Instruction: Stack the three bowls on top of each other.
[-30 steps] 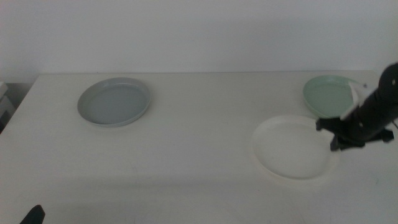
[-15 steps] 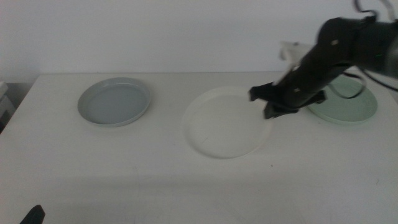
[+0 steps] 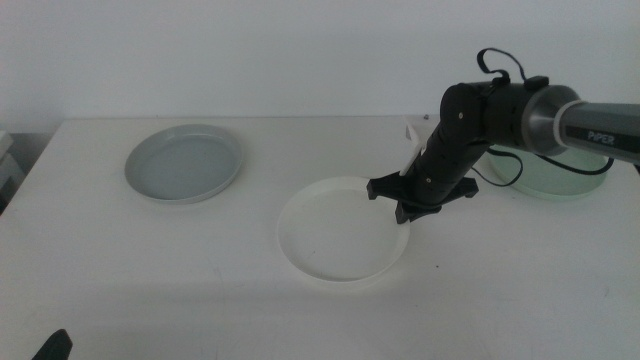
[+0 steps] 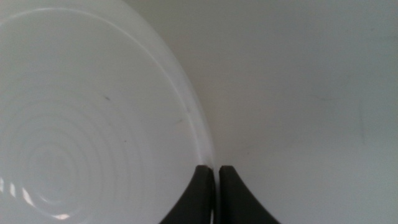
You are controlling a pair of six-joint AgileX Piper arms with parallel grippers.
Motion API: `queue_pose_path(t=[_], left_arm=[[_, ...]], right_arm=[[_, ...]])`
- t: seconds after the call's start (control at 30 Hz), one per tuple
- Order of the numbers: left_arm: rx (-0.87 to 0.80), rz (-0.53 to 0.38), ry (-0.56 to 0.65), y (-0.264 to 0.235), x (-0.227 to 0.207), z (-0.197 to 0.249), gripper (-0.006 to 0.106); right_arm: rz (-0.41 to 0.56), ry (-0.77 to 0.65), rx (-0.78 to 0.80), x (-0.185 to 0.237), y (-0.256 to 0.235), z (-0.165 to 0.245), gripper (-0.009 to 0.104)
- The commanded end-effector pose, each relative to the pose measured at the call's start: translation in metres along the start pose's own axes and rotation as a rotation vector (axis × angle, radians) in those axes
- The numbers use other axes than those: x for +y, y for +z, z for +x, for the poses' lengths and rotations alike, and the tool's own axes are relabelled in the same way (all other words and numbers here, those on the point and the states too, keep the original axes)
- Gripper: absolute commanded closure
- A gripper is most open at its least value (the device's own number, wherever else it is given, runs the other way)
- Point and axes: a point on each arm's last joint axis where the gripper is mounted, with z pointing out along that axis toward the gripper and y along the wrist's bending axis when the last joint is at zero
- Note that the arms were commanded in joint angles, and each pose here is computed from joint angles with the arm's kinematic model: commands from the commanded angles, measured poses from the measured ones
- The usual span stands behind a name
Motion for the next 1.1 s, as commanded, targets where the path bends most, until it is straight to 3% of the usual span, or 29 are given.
queue_pose_path(t=[0.0, 0.13, 0.23, 0.47, 0.57, 0.77, 1.07], left_arm=[[-0.096, 0.004, -0.023, -0.002, 0.000, -0.009, -0.004], [-0.096, 0.004, -0.023, -0.002, 0.000, -0.009, -0.004], [-0.096, 0.004, -0.023, -0.002, 0.000, -0.009, -0.004], [-0.096, 0.004, -0.023, -0.002, 0.000, -0.009, -0.004], [-0.096, 0.004, -0.023, -0.002, 0.000, -0.009, -0.004], [-0.096, 0.004, -0.023, -0.002, 0.000, -0.009, -0.004], [-0.096, 0.004, -0.023, -0.002, 0.000, -0.009, -0.004]], right_arm=[[-0.018, -0.022, -0.105, 0.007, -0.026, -0.014, 0.095], [-0.006, -0.031, -0.097, 0.005, -0.022, -0.013, 0.092], [0.000, -0.031, -0.101, 0.005, -0.023, -0.014, 0.082], [0.026, -0.084, -0.167, 0.010, -0.072, -0.023, 0.043], [0.038, -0.087, -0.204, 0.005, -0.115, -0.035, 0.034], [0.098, 0.021, -0.414, -0.062, -0.213, -0.075, 0.036], [0.240, 0.246, -0.520, -0.191, -0.246, -0.081, 0.039]])
